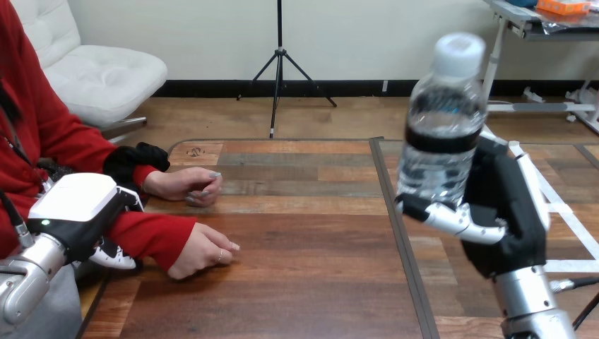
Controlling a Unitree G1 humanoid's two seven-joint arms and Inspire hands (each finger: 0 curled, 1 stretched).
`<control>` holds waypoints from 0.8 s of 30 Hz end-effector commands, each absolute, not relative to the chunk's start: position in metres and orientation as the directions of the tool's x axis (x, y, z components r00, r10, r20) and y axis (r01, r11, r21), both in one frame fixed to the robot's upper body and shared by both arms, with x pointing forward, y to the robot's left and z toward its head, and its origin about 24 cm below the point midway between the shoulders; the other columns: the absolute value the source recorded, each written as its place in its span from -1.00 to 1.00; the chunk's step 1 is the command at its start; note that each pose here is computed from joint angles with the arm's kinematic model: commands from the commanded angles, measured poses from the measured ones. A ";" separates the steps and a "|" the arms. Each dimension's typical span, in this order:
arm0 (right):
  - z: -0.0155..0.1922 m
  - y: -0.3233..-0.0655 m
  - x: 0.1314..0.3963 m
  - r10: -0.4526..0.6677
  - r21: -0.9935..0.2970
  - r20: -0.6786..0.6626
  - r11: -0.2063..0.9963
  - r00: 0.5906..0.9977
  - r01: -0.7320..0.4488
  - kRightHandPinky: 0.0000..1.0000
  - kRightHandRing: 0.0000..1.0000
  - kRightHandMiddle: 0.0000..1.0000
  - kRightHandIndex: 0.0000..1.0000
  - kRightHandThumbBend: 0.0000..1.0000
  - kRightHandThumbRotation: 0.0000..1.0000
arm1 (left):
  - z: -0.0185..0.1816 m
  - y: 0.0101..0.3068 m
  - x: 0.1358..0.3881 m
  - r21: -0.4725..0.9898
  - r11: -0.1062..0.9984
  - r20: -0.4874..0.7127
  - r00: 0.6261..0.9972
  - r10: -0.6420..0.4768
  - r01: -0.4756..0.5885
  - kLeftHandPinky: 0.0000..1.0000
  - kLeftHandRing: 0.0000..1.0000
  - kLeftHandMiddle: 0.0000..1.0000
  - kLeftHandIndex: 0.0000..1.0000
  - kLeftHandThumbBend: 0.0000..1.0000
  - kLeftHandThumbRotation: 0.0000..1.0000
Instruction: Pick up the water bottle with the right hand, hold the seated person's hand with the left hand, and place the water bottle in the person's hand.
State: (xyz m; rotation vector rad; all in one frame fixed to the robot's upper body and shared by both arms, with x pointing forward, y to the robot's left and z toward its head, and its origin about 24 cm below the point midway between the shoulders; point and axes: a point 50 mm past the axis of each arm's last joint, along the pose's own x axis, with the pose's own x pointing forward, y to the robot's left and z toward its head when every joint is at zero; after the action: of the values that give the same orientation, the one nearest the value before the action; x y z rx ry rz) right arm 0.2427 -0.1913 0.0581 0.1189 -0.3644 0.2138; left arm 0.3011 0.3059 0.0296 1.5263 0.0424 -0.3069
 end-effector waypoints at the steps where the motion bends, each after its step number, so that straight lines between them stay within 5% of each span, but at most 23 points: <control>1: 0.066 -0.188 0.254 0.216 0.058 0.408 0.964 0.887 -0.261 -0.91 -0.81 -0.63 -0.32 0.62 -1.00 | 0.046 0.285 0.318 0.990 0.091 -0.085 0.968 -0.237 0.109 -0.10 0.03 0.13 0.16 0.45 -0.59; 24: 0.035 -0.183 0.262 0.282 0.039 0.305 0.951 0.910 -0.307 -0.81 -0.71 -0.50 -0.23 0.67 -1.00 | 0.051 0.272 0.318 0.985 0.167 0.010 0.948 -0.317 0.045 -0.16 -0.04 0.07 0.11 0.44 -0.56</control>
State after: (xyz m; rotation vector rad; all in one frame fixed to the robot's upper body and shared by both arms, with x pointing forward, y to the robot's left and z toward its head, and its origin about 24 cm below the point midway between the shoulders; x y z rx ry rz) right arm 0.2380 -0.1899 0.0085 0.1260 -0.1714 0.2513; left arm 0.2954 0.3000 0.0274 1.4734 -0.0339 -0.3263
